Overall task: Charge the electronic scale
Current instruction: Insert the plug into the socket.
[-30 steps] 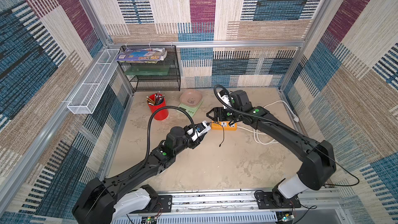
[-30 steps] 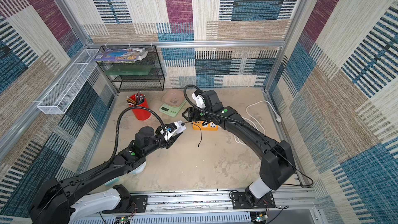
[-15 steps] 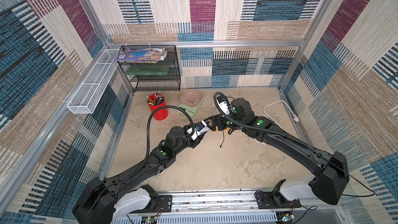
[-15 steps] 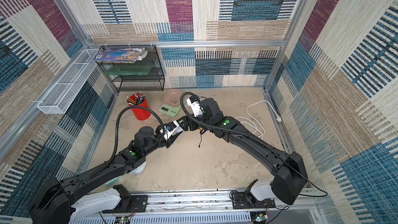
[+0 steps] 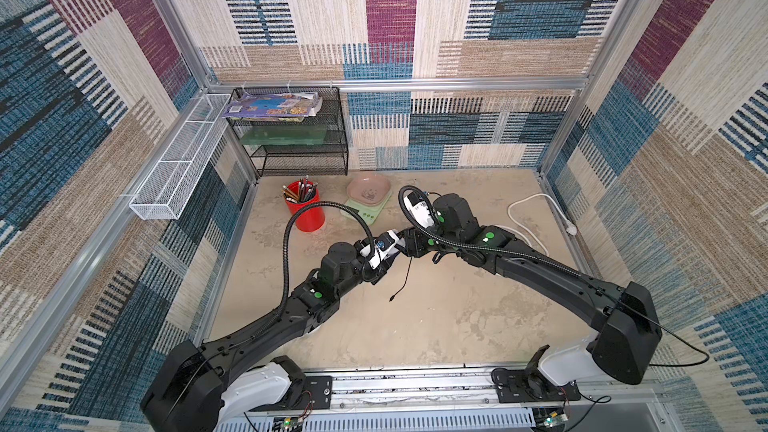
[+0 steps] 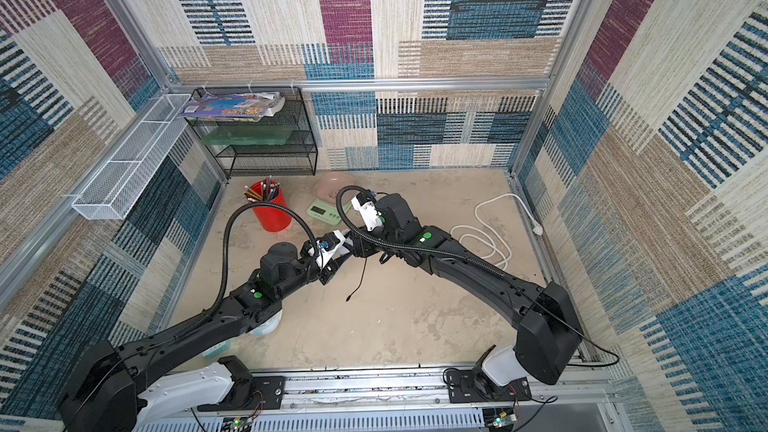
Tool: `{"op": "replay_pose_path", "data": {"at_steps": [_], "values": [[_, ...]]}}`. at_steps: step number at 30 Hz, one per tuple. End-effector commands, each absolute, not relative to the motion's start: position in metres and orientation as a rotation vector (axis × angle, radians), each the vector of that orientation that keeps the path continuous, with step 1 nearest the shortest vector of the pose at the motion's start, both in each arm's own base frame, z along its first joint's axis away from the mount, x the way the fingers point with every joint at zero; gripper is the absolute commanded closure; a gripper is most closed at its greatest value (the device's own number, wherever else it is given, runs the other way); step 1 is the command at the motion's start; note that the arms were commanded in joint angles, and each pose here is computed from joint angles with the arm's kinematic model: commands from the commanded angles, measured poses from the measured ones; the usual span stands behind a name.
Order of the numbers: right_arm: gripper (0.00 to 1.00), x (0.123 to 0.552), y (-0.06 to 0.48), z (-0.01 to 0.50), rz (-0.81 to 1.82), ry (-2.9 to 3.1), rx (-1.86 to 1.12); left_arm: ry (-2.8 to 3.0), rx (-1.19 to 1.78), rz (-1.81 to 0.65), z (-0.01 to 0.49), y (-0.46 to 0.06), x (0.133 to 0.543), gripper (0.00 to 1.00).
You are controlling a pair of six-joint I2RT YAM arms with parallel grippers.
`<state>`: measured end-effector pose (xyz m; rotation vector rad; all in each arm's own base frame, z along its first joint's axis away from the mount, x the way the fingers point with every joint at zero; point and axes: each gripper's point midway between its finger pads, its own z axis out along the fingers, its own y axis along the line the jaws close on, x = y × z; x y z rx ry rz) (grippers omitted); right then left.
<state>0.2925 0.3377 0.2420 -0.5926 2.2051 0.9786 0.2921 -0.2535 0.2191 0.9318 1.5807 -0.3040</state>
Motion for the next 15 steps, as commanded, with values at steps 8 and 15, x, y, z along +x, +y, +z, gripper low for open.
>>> {"op": "replay_pose_path", "data": {"at_steps": [8, 15], "values": [[0.76, 0.299, 0.338, 0.253, 0.983, 2.149, -0.602, 1.542, 0.881, -0.361, 0.237, -0.259, 0.293, 0.36], [0.79, 0.335, 0.293, 0.25, 0.746, 2.182, -0.351, 1.539, 0.823, -0.347, 0.246, -0.247, 0.29, 0.1]]}}
